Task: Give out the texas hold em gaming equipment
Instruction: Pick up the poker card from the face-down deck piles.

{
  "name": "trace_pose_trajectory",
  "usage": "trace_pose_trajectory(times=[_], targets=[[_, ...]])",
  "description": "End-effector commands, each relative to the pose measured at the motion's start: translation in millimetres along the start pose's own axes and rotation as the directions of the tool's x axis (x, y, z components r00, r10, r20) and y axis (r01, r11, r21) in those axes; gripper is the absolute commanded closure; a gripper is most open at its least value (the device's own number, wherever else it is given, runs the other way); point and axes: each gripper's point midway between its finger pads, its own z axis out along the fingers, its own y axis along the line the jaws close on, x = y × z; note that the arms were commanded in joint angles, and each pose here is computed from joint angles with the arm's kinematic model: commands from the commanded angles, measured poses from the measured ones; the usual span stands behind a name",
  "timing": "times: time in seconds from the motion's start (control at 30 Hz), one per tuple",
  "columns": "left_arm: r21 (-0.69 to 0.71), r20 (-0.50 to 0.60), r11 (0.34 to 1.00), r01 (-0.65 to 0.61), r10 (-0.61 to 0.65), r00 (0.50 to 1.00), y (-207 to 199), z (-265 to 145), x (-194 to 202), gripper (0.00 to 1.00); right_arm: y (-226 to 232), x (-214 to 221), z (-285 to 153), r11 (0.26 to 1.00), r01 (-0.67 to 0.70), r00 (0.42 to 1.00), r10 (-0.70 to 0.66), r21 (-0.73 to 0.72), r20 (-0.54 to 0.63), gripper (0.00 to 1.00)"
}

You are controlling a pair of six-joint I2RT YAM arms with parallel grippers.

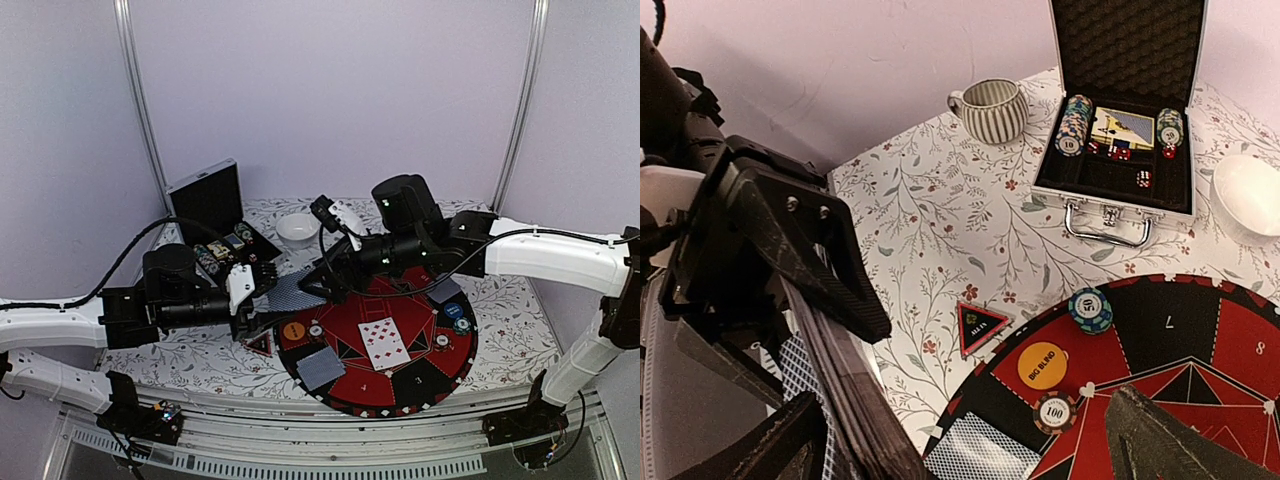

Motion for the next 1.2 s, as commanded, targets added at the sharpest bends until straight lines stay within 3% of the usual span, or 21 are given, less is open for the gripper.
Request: trace_pose_trajectory(times=[0.0, 0.27, 0.4, 0.67, 1.0, 1.17], targets=[[-0.019, 0.062, 1.0, -0.016, 0.017, 0.998, 3.7, -4.2, -20.1, 0.48, -15.4, 5.3, -3.0, 0.995, 0.017, 1.0, -0.015, 0.103, -0.018, 0.01], [-0.024, 0.066, 1.0, -0.016, 0.018, 0.998, 4.7, -4.9, -21.6, 0.48, -21.9, -1.1, -23.8, 0.987, 0.016, 1.0, -0.016, 0.162, 0.002, 0.01], [-0.024, 0.064, 1.0, -0.016, 0.018, 0.998, 4.7, -4.5, -21.0, 0.48, -4.1, -3.8, -22.2, 0.998, 0.023, 1.0, -0.023, 0.061, -0.001, 0.02], [-0.029, 0.064, 0.999, -0.016, 0.018, 0.998, 5.7, -5.0, -21.3, 0.48, 25.3, -7.6, -19.9, 0.993, 0.041, 0.999, -0.043, -0.112, -0.008, 0.35], [-0.028, 0.063, 0.999, -0.017, 0.019, 0.998, 5.4, -4.7, -21.2, 0.48, 27.5, -4.3, -18.3, 0.99, 0.005, 0.999, -0.011, -0.138, -0.036, 0.96], [-0.028, 0.065, 0.999, -0.017, 0.019, 0.998, 5.3, -5.1, -21.5, 0.48, 13.7, -2.4, -22.8, 0.994, -0.04, 0.998, 0.034, -0.104, -0.058, 0.98]])
